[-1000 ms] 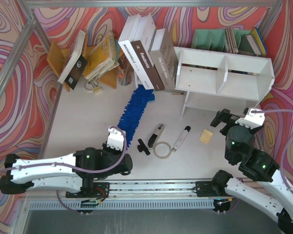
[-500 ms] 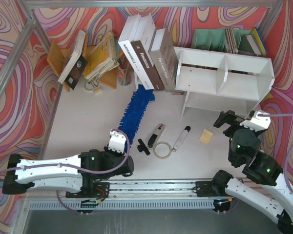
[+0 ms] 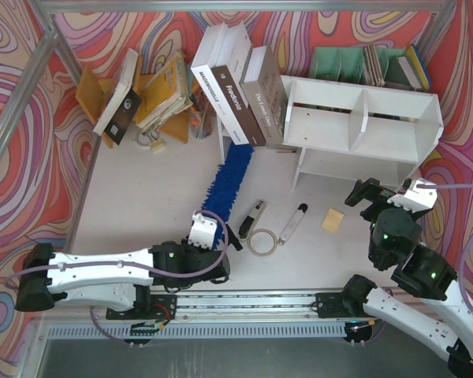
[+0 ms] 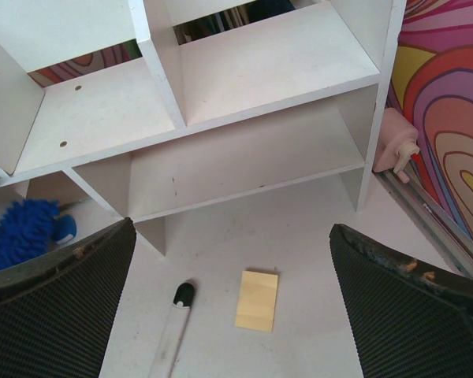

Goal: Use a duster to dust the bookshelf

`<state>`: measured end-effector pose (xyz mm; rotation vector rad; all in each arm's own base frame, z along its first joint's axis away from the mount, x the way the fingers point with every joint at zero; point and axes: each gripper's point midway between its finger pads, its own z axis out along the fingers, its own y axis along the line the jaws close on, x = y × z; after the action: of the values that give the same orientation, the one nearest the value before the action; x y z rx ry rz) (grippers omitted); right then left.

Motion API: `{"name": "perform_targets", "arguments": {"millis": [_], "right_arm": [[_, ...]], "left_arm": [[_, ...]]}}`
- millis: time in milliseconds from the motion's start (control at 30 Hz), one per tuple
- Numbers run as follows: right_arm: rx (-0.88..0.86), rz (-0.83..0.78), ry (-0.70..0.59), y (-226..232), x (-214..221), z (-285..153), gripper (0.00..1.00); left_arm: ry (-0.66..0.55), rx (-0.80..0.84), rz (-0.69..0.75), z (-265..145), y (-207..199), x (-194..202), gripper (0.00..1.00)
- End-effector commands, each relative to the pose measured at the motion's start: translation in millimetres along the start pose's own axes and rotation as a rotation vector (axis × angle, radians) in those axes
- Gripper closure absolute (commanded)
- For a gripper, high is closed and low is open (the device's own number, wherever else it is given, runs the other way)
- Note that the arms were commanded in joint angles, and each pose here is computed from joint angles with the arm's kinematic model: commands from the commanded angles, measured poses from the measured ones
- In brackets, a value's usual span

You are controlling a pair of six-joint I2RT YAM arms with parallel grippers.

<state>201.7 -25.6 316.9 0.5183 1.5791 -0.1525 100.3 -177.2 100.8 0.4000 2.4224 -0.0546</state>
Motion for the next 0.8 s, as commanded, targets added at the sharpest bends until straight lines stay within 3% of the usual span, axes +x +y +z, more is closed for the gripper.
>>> {"name": "perform_targets", "arguments": {"millis": [0,200,533,767], "right_arm": [[0.015,0.017,-0.01,-3,-1,-1,0.01],[0.014,0.021,-0.011,-4,-2,-1,0.01],[0.014,0.019,-0.01,-4,-1,-1,0.01],[0.014,0.019,-0.01,-3,-1,-1,0.01]], "left_arm": [[-0.008,-0.003,-0.011,5,-7,-5,1.0],[-0.03,-0.007,-0.037,2,-1,-10,1.0],[-0.282,-0.004,-0.043,-43,22,-82,1.0],[-0.331,0.015,0.001,-57,15,-106,1.0]]}}
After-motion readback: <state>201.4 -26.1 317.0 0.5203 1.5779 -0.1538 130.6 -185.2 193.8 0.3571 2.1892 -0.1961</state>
